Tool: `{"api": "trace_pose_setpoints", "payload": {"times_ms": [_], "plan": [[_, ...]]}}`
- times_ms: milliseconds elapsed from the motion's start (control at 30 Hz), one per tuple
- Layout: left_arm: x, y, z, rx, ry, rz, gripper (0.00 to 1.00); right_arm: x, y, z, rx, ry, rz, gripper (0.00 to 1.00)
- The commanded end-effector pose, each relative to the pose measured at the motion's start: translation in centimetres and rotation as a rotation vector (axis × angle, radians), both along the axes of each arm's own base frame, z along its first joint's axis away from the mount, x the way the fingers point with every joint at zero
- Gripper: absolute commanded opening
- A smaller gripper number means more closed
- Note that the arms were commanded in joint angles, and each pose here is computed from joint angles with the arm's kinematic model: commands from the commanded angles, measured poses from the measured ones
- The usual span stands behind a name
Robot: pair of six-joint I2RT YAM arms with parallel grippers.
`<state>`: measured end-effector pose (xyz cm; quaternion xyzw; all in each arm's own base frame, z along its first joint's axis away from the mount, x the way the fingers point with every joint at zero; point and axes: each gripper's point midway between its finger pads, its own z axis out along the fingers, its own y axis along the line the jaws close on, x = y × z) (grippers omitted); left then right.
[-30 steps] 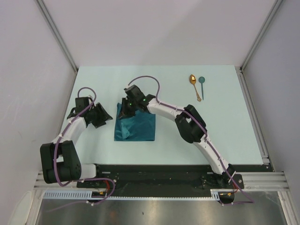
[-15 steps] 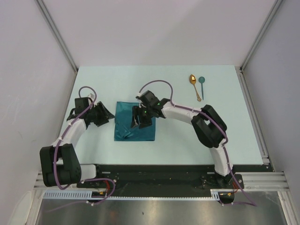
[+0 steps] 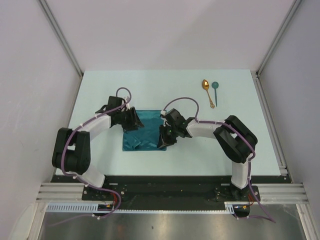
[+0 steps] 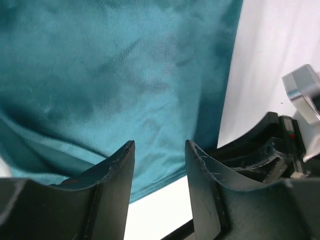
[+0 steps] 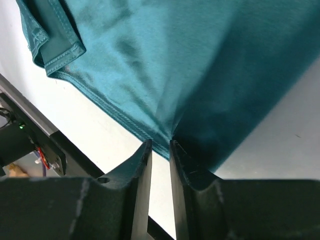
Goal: Fold the napkin into a case and place the utensils inside
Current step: Smooth out the square-folded napkin at the center of the board.
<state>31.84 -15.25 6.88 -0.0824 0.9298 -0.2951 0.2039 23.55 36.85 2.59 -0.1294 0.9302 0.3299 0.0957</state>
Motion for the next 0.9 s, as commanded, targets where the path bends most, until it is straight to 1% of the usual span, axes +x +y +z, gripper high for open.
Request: {"api": "trace_pose_setpoints", "payload": {"times_ms": [0, 33, 100, 167, 233, 267, 333, 367, 433, 467, 500, 533, 567, 633, 667, 700, 733, 767, 867], "plan": [[0.5, -0.8, -1.0, 0.081, 0.042, -0.043, 0.49, 1.0, -0.2, 1.2, 0.07, -0.036, -0.034, 0.23], [0.2, -1.0, -1.5, 0.088, 0.057, -0.062, 0.48, 1.1, -0.2, 1.2, 0.081, -0.04, -0.037, 0.22], [-0.7, -1.3, -2.6, 0.098, 0.115, -0.084, 0.44, 1.1, -0.1, 1.1, 0.09, -0.04, -0.044, 0.22], [-1.5, -1.6, -3.1, 0.085, 0.136, -0.11, 0.43, 1.1, -0.1, 0.7, 0.087, -0.029, -0.047, 0.21], [-2.1, -1.3, -3.6, 0.11, 0.152, -0.117, 0.41, 1.2, -0.2, 0.6, 0.091, -0.024, -0.05, 0.21], [-3.0, -0.8, -4.0, 0.132, 0.174, -0.117, 0.41, 1.2, -0.3, 0.5, 0.089, -0.019, -0.052, 0.2], [-3.5, 0.1, -4.1, 0.173, 0.16, -0.121, 0.42, 1.2, -0.4, 0.4, 0.093, -0.022, -0.049, 0.2], [-4.3, 0.7, -4.4, 0.2, 0.189, -0.125, 0.41, 1.2, -0.6, 0.3, 0.091, -0.019, -0.055, 0.2], [-4.7, 2.4, -4.6, 0.286, 0.197, -0.109, 0.41, 1.3, -0.6, 0.3, 0.098, -0.021, -0.058, 0.2], [-5.5, 3.5, -4.1, 0.32, 0.205, -0.089, 0.4, 1.1, -0.7, 0.2, 0.102, -0.013, -0.057, 0.2], [-5.3, 5.2, -3.7, 0.372, 0.185, -0.037, 0.4, 1.1, -0.7, 0.3, 0.103, -0.014, -0.055, 0.2], [-5.5, 6.1, -3.2, 0.393, 0.172, -0.005, 0.4, 1.0, -0.7, 0.2, 0.101, -0.012, -0.055, 0.2], [-6.3, 7.3, -1.8, 0.41, 0.15, 0.037, 0.4, 1.1, -0.8, 0.2, 0.101, -0.012, -0.057, 0.2], [-6.8, 10.5, -0.5, 0.457, 0.137, 0.191, 0.41, 1.0, -0.9, 0.4, 0.106, -0.013, -0.058, 0.2], [-7.0, 10.9, 0.8, 0.443, 0.106, 0.224, 0.43, 0.9, -0.8, 0.5, 0.109, -0.014, -0.057, 0.2], [-6.5, 10.8, 3.2, 0.405, 0.009, 0.266, 0.45, 0.9, -0.9, 0.6, 0.111, -0.015, -0.058, 0.2], [-5.9, 10.3, 4.6, 0.363, -0.05, 0.276, 0.5, 0.9, -0.9, 0.6, 0.113, -0.012, -0.057, 0.2], [-5.5, 10.0, 6.3, 0.327, -0.105, 0.299, 0.52, 0.8, -0.7, 0.8, 0.12, -0.011, -0.052, 0.2], [-4.1, 8.7, 7.5, 0.24, -0.131, 0.31, 0.52, 0.8, -0.5, 1.4, 0.136, -0.013, -0.043, 0.19]]}}
